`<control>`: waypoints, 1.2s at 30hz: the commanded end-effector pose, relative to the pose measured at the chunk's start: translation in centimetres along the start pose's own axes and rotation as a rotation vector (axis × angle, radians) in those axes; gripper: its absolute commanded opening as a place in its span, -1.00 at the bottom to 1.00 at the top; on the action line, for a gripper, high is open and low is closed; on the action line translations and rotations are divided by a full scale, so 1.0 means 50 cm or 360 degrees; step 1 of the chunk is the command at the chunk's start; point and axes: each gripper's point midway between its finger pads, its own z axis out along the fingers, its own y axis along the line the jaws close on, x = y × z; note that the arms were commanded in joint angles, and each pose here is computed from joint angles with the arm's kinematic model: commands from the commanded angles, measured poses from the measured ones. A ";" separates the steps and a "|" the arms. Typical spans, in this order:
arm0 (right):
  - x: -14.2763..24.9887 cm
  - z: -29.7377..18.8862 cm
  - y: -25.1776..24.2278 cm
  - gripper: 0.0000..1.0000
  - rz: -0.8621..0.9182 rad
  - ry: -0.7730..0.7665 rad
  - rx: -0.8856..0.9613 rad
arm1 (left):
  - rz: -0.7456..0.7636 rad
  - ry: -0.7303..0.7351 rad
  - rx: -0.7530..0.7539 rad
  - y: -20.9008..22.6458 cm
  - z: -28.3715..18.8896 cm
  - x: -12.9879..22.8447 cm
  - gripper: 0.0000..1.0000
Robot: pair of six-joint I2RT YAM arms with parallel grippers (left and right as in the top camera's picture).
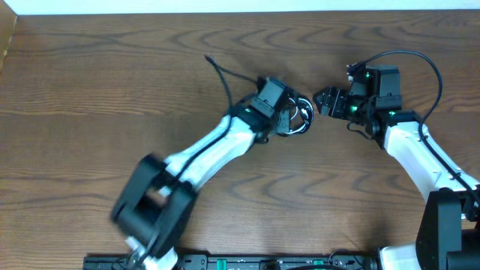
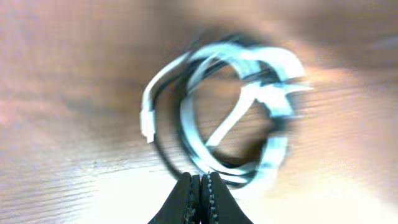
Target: Untangle cables
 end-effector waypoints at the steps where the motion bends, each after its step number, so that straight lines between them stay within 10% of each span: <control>1: -0.012 -0.002 0.048 0.54 -0.0015 -0.0010 -0.0159 | 0.0166 -0.0187 0.0198 -0.057 -0.120 -0.063 -0.85; 17: 0.033 0.103 0.132 0.16 -0.0197 -0.0020 -0.0192 | -0.0755 -0.0119 -0.0084 0.181 -0.153 -0.104 -0.75; 36: 0.180 0.214 0.133 0.08 -0.0301 0.0281 -0.0214 | -0.0812 -0.0057 -0.0086 0.204 -0.156 -0.093 -0.67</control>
